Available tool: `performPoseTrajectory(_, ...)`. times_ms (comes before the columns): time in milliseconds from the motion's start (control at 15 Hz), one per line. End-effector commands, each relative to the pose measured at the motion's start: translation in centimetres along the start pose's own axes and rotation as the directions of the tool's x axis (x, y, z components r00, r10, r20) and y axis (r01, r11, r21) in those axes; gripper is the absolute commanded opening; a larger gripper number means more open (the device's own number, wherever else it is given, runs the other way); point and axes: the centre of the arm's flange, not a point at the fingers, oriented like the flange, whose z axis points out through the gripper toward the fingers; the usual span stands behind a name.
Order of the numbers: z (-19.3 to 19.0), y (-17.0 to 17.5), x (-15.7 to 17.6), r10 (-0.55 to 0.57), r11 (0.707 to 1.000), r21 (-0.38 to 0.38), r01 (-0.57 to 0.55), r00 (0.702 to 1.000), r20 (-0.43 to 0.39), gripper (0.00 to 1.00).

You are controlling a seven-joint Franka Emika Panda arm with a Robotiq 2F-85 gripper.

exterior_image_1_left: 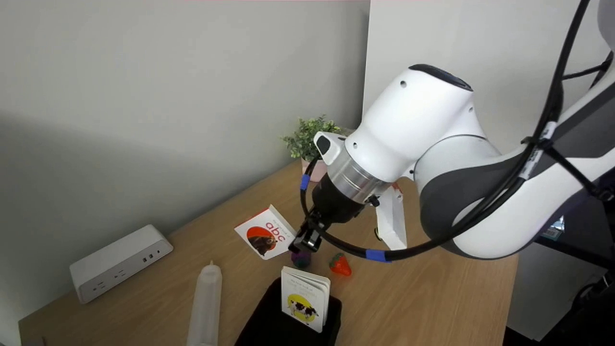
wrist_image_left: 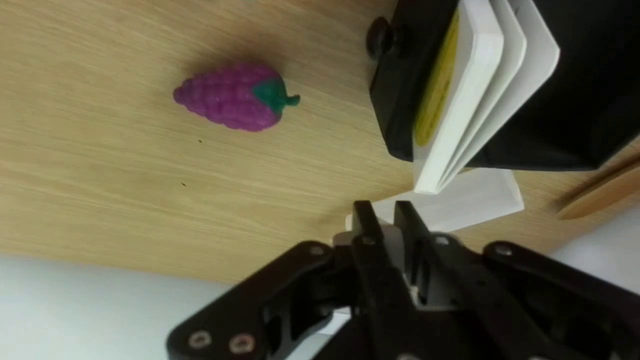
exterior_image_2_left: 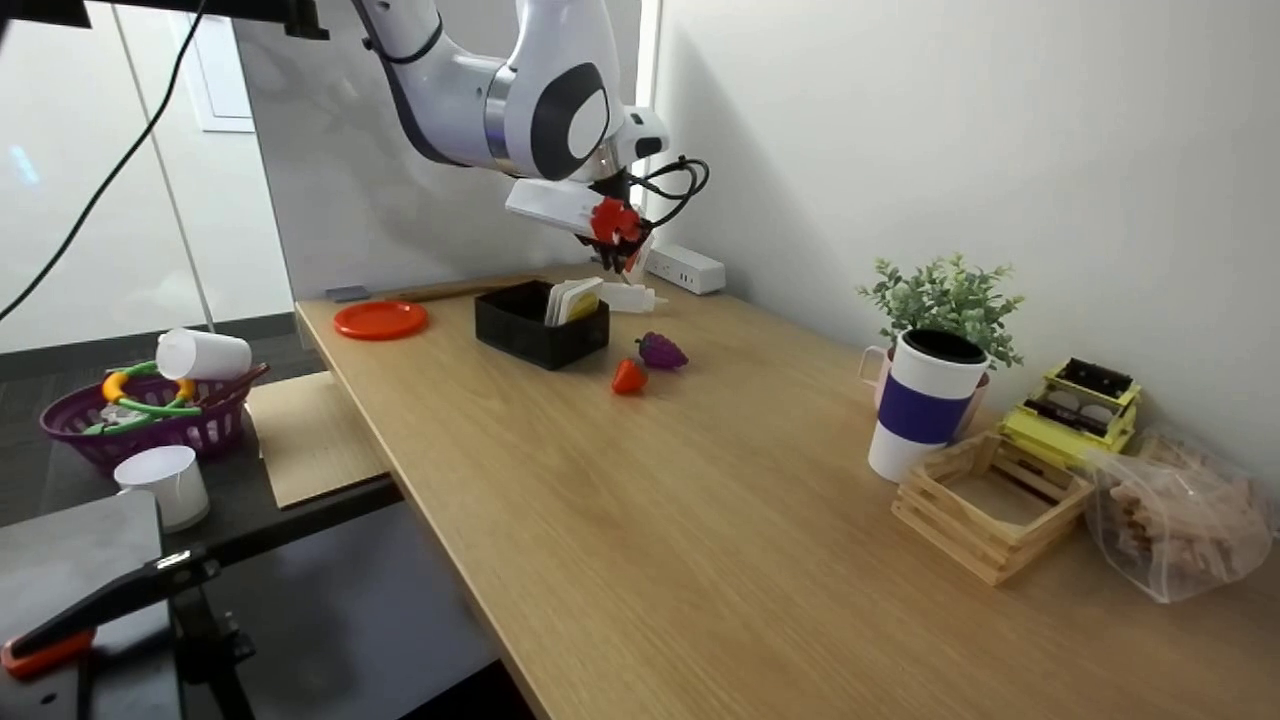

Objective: Pick up the two small books from the table and put them in the black bowl.

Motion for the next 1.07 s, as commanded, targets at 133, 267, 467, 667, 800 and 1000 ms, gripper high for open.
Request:
performPoseTrajectory(133,1.1,-0.9,3.2,-0.106,0.987,0.113,0.114,0.991,-0.077,0.03)
performPoseTrajectory(267,1.3,-1.7,3.7,-0.096,0.973,0.202,0.110,0.992,-0.076,0.03)
performPoseTrajectory(467,1.3,-3.4,3.9,-0.058,0.937,0.343,0.072,0.997,-0.050,0.03)
performPoseTrajectory(667,1.4,-4.4,3.8,0.049,0.927,0.372,-0.036,0.998,-0.026,0.03)
performPoseTrajectory(800,1.5,-4.4,3.4,0.110,0.926,0.363,-0.103,0.994,0.002,0.03)
performPoseTrajectory(1000,1.5,-4.4,2.8,0.196,0.924,0.327,-0.197,0.980,0.034,0.03)
